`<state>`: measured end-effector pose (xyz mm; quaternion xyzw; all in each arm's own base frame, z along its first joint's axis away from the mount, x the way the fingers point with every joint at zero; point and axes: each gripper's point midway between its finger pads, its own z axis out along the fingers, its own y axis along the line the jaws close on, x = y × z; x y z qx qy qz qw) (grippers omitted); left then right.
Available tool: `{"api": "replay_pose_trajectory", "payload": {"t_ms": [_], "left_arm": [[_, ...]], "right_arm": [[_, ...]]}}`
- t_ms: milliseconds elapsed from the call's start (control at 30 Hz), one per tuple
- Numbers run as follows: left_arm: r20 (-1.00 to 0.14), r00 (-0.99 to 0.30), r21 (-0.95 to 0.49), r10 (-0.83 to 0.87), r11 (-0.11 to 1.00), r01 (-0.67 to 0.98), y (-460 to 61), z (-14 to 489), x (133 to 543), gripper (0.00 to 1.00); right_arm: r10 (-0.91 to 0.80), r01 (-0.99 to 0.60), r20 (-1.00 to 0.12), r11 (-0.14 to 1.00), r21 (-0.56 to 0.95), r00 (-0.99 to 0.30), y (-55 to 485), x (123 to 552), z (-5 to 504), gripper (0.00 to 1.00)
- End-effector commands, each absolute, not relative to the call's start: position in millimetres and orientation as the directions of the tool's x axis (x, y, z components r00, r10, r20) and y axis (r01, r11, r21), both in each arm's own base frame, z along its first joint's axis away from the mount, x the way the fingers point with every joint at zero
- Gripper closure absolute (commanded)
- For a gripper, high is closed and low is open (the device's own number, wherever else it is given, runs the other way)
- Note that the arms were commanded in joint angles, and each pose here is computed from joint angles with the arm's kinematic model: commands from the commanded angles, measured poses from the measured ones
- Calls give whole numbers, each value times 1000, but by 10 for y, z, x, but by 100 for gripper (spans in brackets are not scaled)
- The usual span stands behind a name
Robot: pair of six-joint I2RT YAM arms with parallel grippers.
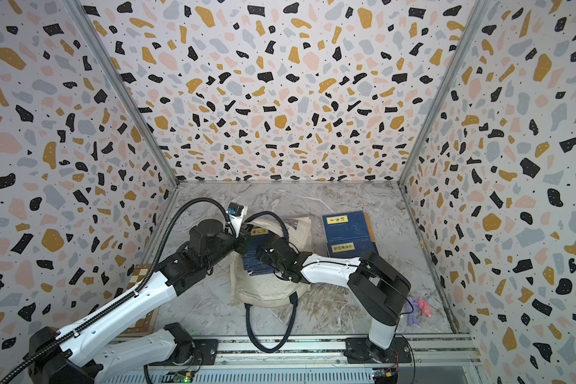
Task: Take out the books from the canvas bag
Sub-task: Pick up the book from the canvas bag.
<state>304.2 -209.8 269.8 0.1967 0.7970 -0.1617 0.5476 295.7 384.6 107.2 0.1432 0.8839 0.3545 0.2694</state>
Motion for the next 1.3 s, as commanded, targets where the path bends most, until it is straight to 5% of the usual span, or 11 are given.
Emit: {"api": "replay_pose_trajectory", "payload": {"t_ms": [0, 467, 1033, 1267], "left_arm": [[-973, -222, -57, 64, 863, 502, -2096, 3064, 3046, 100], [-981, -187, -49, 58, 853, 520, -2094, 3130, 2990, 100], [-980, -187, -51, 65, 829, 557, -2182, 3109, 2973, 100], [-980, -188, -49, 70, 826, 562, -2195, 3100, 2975, 100]], "right_arm": [[513, 168, -328, 702, 692, -793, 3728, 3056, 899, 29], [585, 201, -324, 658, 726, -743, 3734, 3202, 862, 31], [503, -147, -466, 550, 822, -728, 4156, 3530, 1578, 56], [512, -239, -501, 494, 836, -698, 4186, 3596, 1904, 58]]}}
